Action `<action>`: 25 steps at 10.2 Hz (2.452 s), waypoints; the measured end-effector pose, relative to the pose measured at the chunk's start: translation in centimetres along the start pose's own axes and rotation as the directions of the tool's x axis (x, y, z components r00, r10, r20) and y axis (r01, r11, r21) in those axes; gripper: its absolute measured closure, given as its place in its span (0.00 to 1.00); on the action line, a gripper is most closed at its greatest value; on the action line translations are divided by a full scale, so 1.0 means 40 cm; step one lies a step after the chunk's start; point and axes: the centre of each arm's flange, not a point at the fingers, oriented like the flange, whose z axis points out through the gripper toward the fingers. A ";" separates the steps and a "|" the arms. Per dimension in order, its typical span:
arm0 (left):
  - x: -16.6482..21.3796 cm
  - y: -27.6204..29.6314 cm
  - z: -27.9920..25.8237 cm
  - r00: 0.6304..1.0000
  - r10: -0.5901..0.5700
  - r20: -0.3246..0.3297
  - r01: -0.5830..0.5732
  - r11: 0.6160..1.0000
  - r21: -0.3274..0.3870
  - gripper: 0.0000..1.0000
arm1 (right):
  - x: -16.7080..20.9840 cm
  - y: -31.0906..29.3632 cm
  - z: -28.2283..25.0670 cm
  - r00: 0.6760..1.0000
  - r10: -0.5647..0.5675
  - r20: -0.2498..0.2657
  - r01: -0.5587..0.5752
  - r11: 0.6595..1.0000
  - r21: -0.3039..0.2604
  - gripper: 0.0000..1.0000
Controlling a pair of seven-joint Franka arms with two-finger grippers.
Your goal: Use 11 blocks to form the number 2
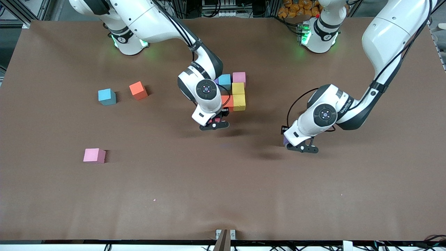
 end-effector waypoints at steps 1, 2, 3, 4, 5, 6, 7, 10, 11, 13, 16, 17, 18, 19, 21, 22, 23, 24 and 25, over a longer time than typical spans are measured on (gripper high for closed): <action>-0.003 0.019 -0.002 1.000 -0.022 -0.002 0.022 1.000 0.001 0.43 | -0.001 0.000 0.000 1.000 -0.001 0.001 0.001 1.000 -0.001 0.42; -0.003 0.041 -0.010 0.999 -0.043 -0.010 0.043 0.999 -0.001 0.43 | -0.002 -0.001 0.001 1.000 -0.002 0.001 0.002 1.000 -0.001 0.42; -0.002 0.064 -0.019 0.998 -0.058 -0.019 0.058 0.998 -0.003 0.43 | -0.005 -0.003 0.002 1.000 -0.003 0.002 0.003 1.000 -0.003 0.41; -0.003 0.085 -0.025 0.998 -0.063 -0.025 0.062 0.998 -0.004 0.43 | -0.007 -0.005 0.002 1.000 -0.005 0.003 0.005 1.000 -0.004 0.41; -0.006 0.101 -0.028 0.998 -0.060 -0.028 0.060 0.998 -0.004 0.43 | -0.009 -0.006 0.003 1.000 -0.006 0.004 0.006 1.000 -0.005 0.41; -0.007 0.110 -0.030 0.998 -0.061 -0.030 0.061 0.998 -0.005 0.43 | -0.010 -0.007 0.003 1.000 -0.007 0.004 0.007 1.000 -0.006 0.41; -0.005 0.116 -0.035 0.997 -0.067 -0.031 0.067 0.998 -0.010 0.43 | -0.012 -0.008 0.004 1.000 -0.008 0.005 0.008 1.000 -0.007 0.40; -0.008 0.159 -0.048 0.993 -0.118 -0.025 0.117 0.992 -0.036 0.43 | -0.027 -0.008 0.023 1.000 -0.012 0.019 0.012 1.000 -0.018 0.21; -0.009 0.171 -0.052 0.991 -0.130 -0.028 0.129 0.991 -0.037 0.43 | -0.024 -0.007 0.015 1.000 -0.010 0.015 0.010 1.000 -0.016 0.06; -0.007 0.191 -0.060 0.988 -0.147 -0.034 0.146 0.988 -0.044 0.43 | -0.013 0.003 -0.029 1.000 -0.002 -0.002 0.002 1.000 -0.011 0.00; 0.008 0.245 -0.072 0.990 -0.134 -0.047 0.131 0.989 -0.066 0.43 | 0.011 0.030 -0.121 0.999 0.020 -0.038 -0.019 1.000 0.010 0.00; 0.014 0.277 -0.072 0.988 -0.146 -0.045 0.142 0.987 -0.078 0.43 | 0.025 0.049 -0.151 0.998 0.034 -0.051 -0.033 0.999 0.018 0.00; 0.024 0.313 -0.070 0.984 -0.171 -0.045 0.167 0.982 -0.086 0.43 | 0.046 0.083 -0.183 0.997 0.058 -0.058 -0.056 0.998 0.024 0.00; 0.033 0.358 -0.070 0.978 -0.199 -0.055 0.194 0.977 -0.087 0.43 | 0.073 0.132 -0.214 0.994 0.090 -0.061 -0.088 0.996 0.028 0.00; 0.030 0.443 -0.072 0.966 -0.246 -0.080 0.239 0.967 -0.086 0.43 | 0.126 0.249 -0.253 0.989 0.138 -0.053 -0.137 0.990 0.024 0.00; 0.029 0.476 -0.071 0.960 -0.266 -0.088 0.258 0.962 -0.089 0.43 | 0.156 0.322 -0.259 0.988 0.152 -0.041 -0.151 0.988 0.018 0.00; 0.035 0.503 -0.064 0.954 -0.281 -0.103 0.272 0.958 -0.092 0.43 | 0.188 0.405 -0.263 0.986 0.165 -0.036 -0.164 0.986 0.017 0.00; 0.043 0.539 -0.055 0.946 -0.302 -0.120 0.291 0.951 -0.101 0.43 | 0.224 0.507 -0.269 0.983 0.177 -0.037 -0.176 0.984 0.020 0.00; 0.045 0.580 -0.042 0.934 -0.331 -0.131 0.317 0.941 -0.117 0.43 | 0.256 0.623 -0.275 0.982 0.186 -0.039 -0.186 0.982 0.024 0.00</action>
